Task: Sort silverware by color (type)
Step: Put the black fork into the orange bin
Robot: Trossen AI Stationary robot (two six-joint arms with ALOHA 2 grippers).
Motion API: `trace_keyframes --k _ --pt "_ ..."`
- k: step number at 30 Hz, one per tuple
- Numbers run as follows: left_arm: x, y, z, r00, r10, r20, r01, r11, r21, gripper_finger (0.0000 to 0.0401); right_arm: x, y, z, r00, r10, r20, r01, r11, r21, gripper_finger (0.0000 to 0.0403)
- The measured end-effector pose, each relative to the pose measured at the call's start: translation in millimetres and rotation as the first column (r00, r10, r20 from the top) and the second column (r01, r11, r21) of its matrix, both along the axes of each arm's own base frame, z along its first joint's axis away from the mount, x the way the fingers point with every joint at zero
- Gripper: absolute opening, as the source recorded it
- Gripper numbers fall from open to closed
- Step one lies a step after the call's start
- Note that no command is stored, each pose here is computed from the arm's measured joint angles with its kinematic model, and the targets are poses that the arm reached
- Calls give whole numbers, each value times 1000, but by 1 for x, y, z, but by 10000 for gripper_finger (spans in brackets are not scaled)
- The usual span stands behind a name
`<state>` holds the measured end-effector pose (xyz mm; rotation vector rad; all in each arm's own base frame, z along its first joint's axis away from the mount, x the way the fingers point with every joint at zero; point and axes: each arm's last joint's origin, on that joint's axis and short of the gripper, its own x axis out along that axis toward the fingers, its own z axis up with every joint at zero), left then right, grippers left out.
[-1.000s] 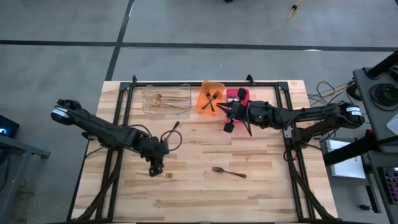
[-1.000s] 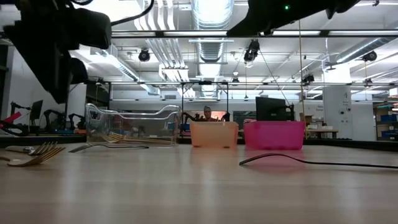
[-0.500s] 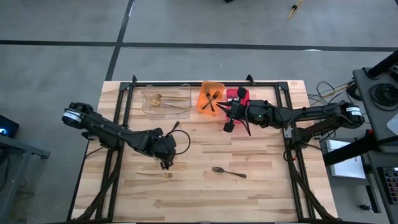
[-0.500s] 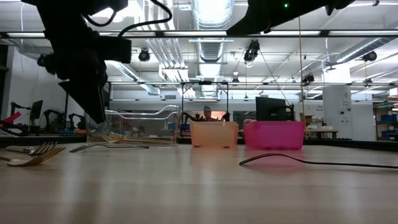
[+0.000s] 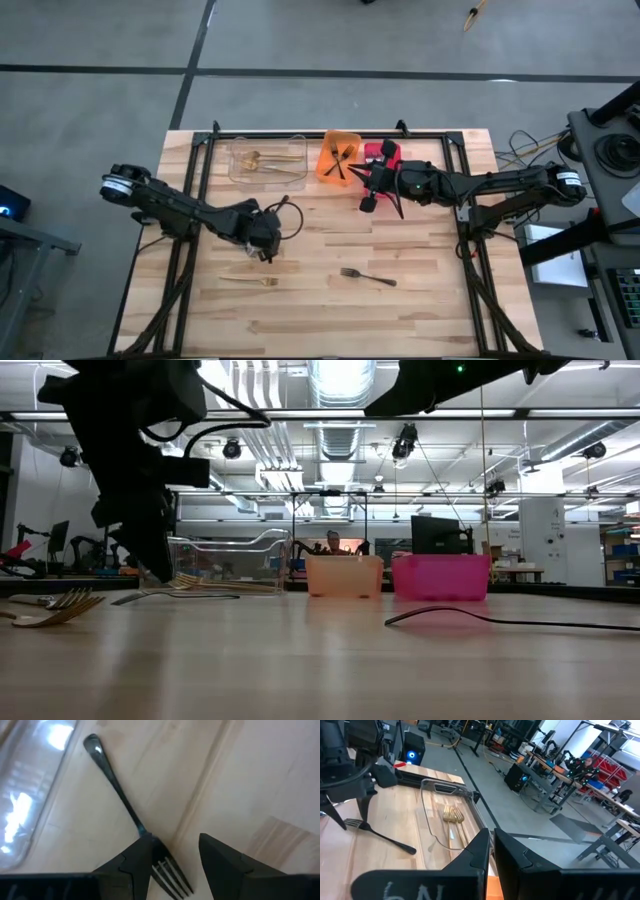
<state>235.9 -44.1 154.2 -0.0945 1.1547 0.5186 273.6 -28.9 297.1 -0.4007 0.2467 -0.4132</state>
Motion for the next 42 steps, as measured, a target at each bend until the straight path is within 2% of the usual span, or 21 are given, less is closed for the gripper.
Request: trace_keyframes --k 7,23,28,35,40,42 --pt "-8 7 -12 999 20 -32 -20 1000 3 145 0 0 0 1000 -1 2 1 1000 5 18" --pt "-17 10 -28 996 85 7 -85 996 -21 140 0 0 -3 1000 -6 -9 6 999 32 18" --pt "-18 10 -28 996 91 7 -90 996 -26 102 0 0 -3 1000 -7 -5 8 999 42 18" --pt "-19 10 -29 994 108 0 -108 993 -37 13 -1 0 -5 1000 -9 -24 11 998 55 18" --pt "-16 8 -21 996 83 -37 -87 990 -109 2 -1 0 -7 999 -4 -39 7 998 67 18" --pt "-10 5 -11 998 50 -38 -55 986 -155 1 -1 2 -8 997 63 -51 -59 995 85 18"
